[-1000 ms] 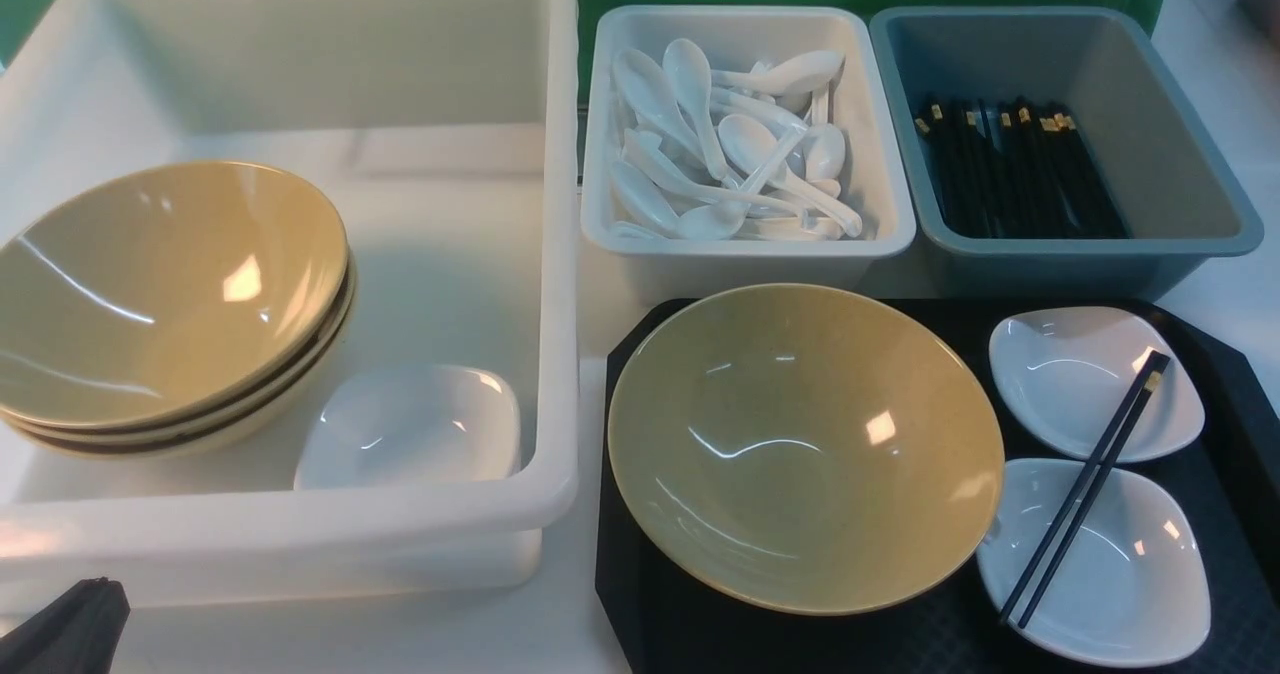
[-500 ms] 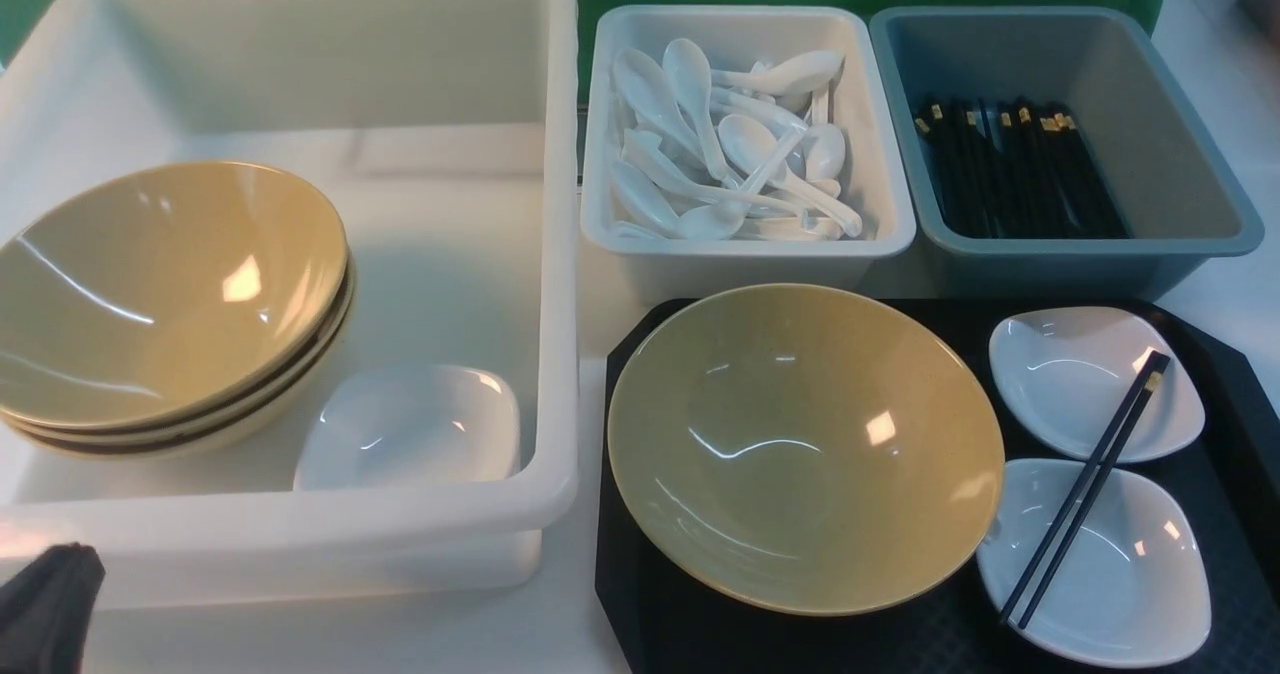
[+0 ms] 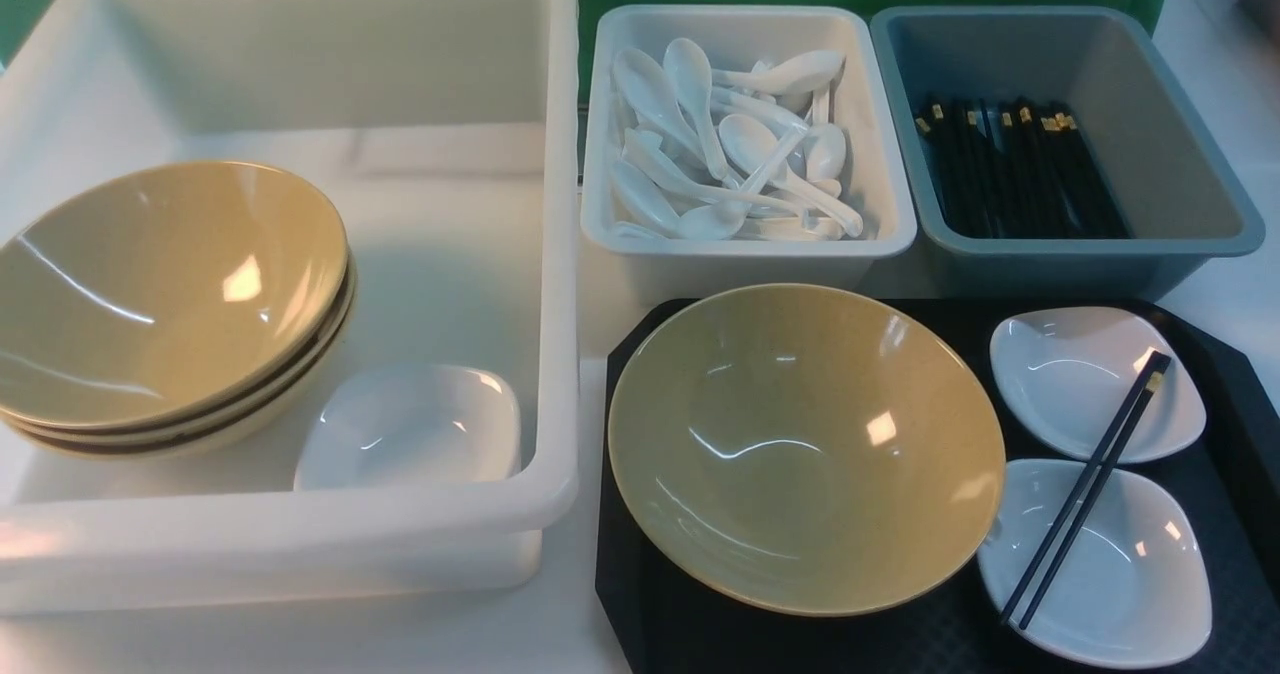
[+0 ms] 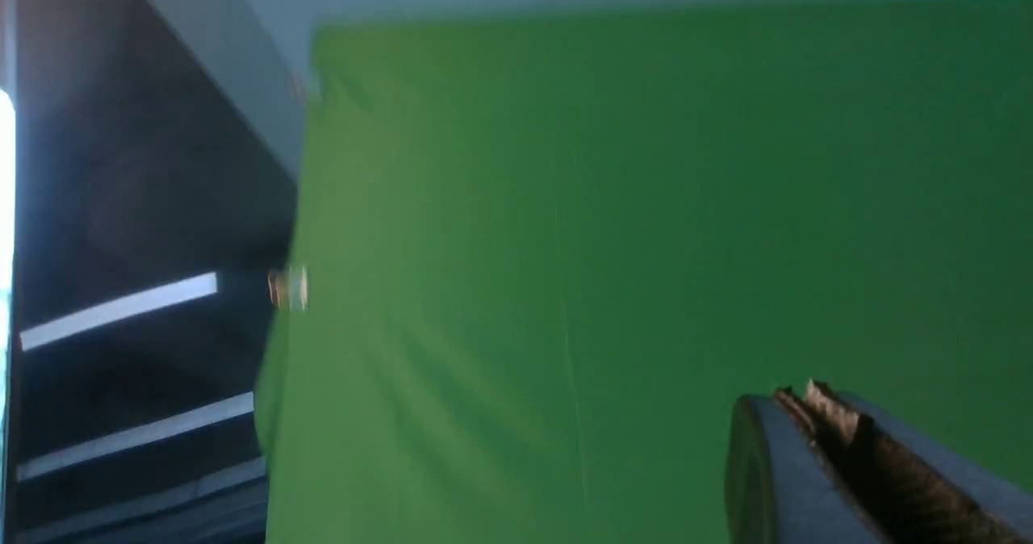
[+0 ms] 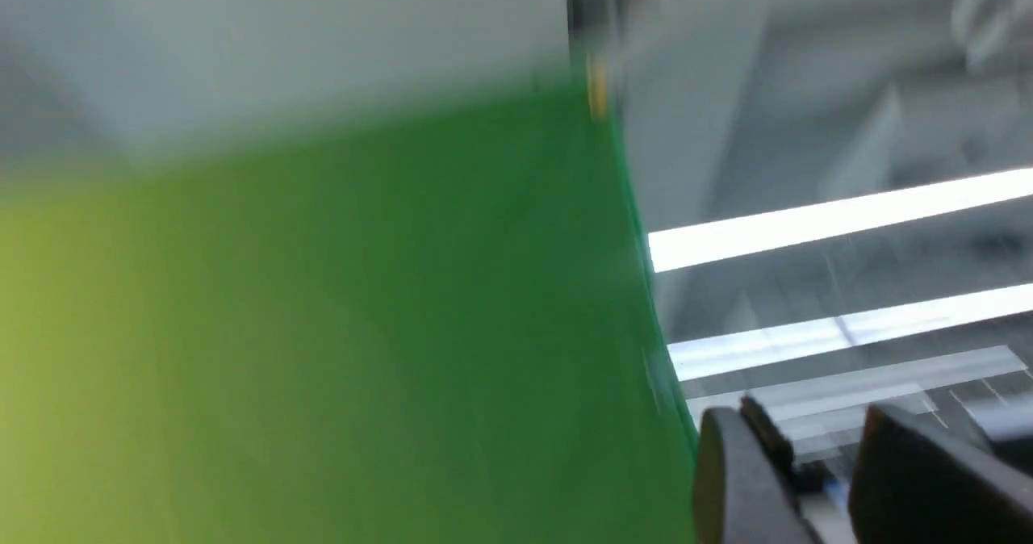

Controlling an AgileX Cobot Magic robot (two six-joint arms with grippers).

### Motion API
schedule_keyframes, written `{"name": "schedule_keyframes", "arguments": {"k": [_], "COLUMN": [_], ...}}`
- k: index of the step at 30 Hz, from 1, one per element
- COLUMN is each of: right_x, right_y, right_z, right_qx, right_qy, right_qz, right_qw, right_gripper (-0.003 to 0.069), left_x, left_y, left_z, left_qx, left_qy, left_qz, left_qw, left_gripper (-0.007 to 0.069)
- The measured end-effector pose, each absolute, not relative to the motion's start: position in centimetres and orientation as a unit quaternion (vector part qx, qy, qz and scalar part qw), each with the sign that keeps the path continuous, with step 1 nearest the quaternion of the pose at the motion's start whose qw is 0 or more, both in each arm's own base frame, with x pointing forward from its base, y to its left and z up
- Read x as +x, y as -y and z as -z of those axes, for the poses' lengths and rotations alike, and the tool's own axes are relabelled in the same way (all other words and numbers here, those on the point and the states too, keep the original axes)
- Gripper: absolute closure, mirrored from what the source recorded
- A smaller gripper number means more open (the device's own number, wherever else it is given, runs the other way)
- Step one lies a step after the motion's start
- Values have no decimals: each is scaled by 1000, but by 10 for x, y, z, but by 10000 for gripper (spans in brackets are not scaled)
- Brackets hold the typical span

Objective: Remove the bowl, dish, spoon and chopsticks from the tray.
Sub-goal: Use the left arm to grab the yellow noodle bowl on the left

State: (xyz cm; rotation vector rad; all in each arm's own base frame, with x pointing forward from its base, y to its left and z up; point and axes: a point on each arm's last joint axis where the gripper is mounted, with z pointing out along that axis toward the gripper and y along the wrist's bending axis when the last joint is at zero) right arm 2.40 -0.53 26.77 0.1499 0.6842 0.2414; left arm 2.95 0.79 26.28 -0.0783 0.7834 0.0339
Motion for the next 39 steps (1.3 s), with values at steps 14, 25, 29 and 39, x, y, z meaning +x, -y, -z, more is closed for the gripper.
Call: {"name": "schedule_keyframes", "arguments": {"k": [14, 25, 29, 39], "right_x": [17, 94, 105, 103], "right_y": [3, -2, -5, -31], "right_z": [-346, -319, -279, -273], "right_qx": [57, 17, 0, -162], "right_qy": [-422, -737, -871, -871], "right_qz": [-90, -29, -33, -97], "right_qw": [900, 675, 491, 453], "right_gripper": [616, 624, 624, 624], "left_x": [10, 115, 145, 202], "left_y": [-2, 6, 23, 98], "left_z": [-379, -389, -366, -363], "left_qx": [-54, -47, 31, 236], "left_qy": [-413, -741, -860, -835], "left_qz": [96, 82, 127, 371], "left_qw": [904, 664, 493, 330], "left_gripper": [636, 636, 636, 636]}}
